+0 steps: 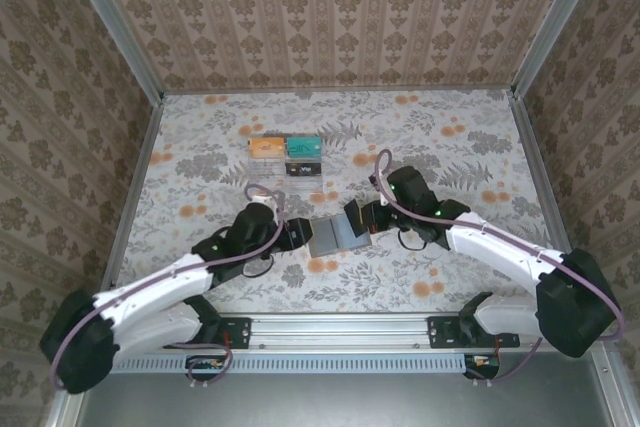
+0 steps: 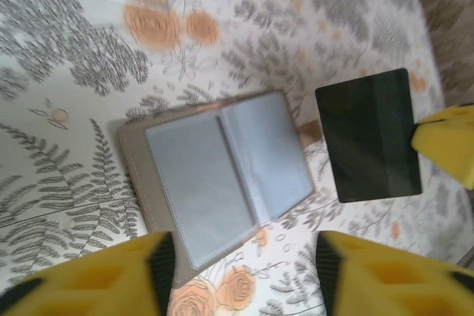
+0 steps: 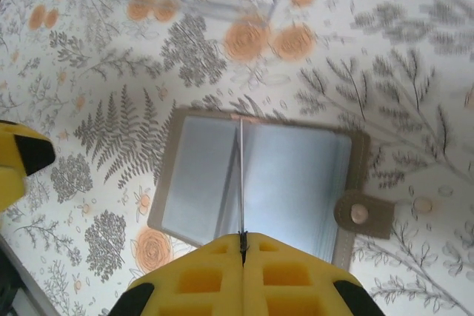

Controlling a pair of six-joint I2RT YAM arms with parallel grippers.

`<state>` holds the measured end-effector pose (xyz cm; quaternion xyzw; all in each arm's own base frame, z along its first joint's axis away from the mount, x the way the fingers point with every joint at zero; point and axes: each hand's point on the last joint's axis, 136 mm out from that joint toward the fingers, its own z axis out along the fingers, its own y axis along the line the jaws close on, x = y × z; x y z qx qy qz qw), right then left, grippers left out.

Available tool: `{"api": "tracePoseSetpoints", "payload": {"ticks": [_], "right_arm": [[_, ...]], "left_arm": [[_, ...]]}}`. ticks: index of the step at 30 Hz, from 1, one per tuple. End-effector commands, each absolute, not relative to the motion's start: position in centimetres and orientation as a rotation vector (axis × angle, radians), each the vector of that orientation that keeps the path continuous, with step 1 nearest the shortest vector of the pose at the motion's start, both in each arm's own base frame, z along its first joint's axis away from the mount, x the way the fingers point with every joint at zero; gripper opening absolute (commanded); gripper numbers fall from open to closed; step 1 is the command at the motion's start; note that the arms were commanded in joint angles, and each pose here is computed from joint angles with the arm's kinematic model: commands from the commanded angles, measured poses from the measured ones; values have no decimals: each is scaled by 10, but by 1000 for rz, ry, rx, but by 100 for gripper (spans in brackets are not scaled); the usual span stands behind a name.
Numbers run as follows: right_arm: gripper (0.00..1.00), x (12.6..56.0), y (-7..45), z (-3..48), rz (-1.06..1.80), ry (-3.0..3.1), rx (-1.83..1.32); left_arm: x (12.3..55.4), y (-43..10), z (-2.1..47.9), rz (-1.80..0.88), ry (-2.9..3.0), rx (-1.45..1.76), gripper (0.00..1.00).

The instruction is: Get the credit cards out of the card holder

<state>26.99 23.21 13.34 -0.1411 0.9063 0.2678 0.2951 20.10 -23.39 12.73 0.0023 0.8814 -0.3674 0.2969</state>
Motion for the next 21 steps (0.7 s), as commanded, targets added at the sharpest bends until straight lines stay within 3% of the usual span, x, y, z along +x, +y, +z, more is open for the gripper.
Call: {"api": "tracePoseSetpoints", "payload": {"ticks": [1, 2, 3, 10, 21], "right_arm": [[0, 281, 241, 166, 508, 2294, -590], [0, 284, 248, 174, 471, 2260, -649], [0, 287, 253, 181, 452, 2232, -688], [0, 317, 304, 205, 242, 2018, -996], [0, 366, 356, 184, -244, 1719, -1478]], "left_arm": [[194, -197, 121, -849, 2349, -55, 88], [193, -190, 125, -847, 2326, -68, 99], [191, -183, 127, -842, 2313, -82, 100], [179, -148, 138, -869, 2219, -183, 100], [172, -139, 141, -865, 2218, -183, 100]]}}
